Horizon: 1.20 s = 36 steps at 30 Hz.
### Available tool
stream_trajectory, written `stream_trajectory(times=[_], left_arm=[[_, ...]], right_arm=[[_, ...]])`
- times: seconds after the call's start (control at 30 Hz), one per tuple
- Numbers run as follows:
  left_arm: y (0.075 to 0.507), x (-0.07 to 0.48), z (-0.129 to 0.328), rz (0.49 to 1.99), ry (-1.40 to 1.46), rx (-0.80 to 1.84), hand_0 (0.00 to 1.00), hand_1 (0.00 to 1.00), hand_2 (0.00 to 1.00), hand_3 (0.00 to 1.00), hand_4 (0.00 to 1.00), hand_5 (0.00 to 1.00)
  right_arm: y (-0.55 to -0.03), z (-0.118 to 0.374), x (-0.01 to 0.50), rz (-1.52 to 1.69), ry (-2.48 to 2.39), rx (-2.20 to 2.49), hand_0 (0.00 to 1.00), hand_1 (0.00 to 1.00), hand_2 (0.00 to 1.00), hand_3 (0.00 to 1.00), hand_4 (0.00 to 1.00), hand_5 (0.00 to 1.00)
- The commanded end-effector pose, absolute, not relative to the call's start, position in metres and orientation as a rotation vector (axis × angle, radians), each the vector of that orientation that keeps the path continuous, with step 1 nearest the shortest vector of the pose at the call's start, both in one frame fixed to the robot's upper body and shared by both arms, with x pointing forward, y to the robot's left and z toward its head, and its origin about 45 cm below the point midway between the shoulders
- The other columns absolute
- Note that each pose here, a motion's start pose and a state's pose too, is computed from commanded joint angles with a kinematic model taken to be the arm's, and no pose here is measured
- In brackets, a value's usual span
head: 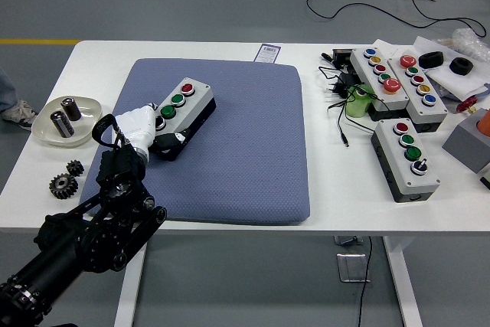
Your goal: Pick up the button,place it on the desk,press the button,press the button
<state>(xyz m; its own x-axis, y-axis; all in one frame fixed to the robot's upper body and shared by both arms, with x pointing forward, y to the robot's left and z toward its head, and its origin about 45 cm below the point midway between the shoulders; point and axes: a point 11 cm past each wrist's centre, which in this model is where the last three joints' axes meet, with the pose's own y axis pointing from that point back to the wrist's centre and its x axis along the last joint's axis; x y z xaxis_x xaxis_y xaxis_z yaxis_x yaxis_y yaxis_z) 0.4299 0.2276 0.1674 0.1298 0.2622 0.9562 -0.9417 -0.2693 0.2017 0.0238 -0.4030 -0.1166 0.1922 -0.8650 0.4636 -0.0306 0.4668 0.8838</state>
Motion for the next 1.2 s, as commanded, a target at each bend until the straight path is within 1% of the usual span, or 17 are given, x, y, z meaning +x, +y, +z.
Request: stream_trajectory(times=[0.07,0.1,0.27,0.3,0.43,0.5,0.7,0.83,1.03,1.2], left_arm=[[0.228,0.433,0.173,1.390,-0.810,1.270,0.225,0.232,0.279,0.314,0.241,0.002],[0.228,0.435,0.175,1.382,-0.831,1.262,0.132,0.160,0.262,0.307,0.238,0.002],[0.228,0.438,0.177,1.312,-0.918,1.243,0.132,0.160,0.262,0.307,0.238,0.002],[0.228,0.438,0.177,1.303,-0.928,1.239,0.112,0.148,0.252,0.297,0.215,0.002],[0.227,0.441,0.176,1.240,-1.012,1.204,0.112,0.148,0.252,0.297,0.215,0.002],[0.227,0.441,0.177,1.212,-1.051,1.176,0.093,0.136,0.237,0.280,0.206,0.002],[0.226,0.443,0.184,1.132,-1.168,1.068,0.089,0.129,0.227,0.271,0.194,0.002],[0.225,0.445,0.190,1.025,-1.233,0.985,0.089,0.129,0.227,0.271,0.194,0.002],[0.227,0.442,0.197,0.915,-1.242,0.861,0.085,0.125,0.220,0.275,0.190,0.002],[0.237,0.439,0.209,0.873,-1.250,0.787,0.082,0.125,0.213,0.267,0.184,0.002]], right_arm=[[-0.403,-0.116,0.024,-0.720,-1.248,0.921,0.673,0.658,0.674,0.624,0.310,0.173],[-0.403,-0.116,0.024,-0.720,-1.248,0.921,0.673,0.658,0.674,0.624,0.310,0.173],[-0.404,-0.116,0.025,-0.718,-1.250,0.918,0.673,0.658,0.674,0.624,0.310,0.173],[-0.404,-0.116,0.025,-0.718,-1.251,0.918,0.673,0.658,0.674,0.624,0.310,0.173],[-0.404,-0.116,0.026,-0.719,-1.254,0.918,0.673,0.658,0.674,0.624,0.310,0.173],[-0.404,-0.116,0.026,-0.718,-1.255,0.919,0.673,0.658,0.674,0.624,0.310,0.173],[-0.404,-0.116,0.027,-0.720,-1.256,0.920,0.673,0.658,0.674,0.624,0.310,0.173],[-0.403,-0.116,0.027,-0.720,-1.254,0.920,0.673,0.658,0.674,0.624,0.310,0.173],[-0.403,-0.116,0.027,-0.721,-1.254,0.921,0.673,0.658,0.674,0.624,0.310,0.173],[-0.402,-0.117,0.027,-0.723,-1.254,0.922,0.673,0.658,0.674,0.624,0.310,0.173]])
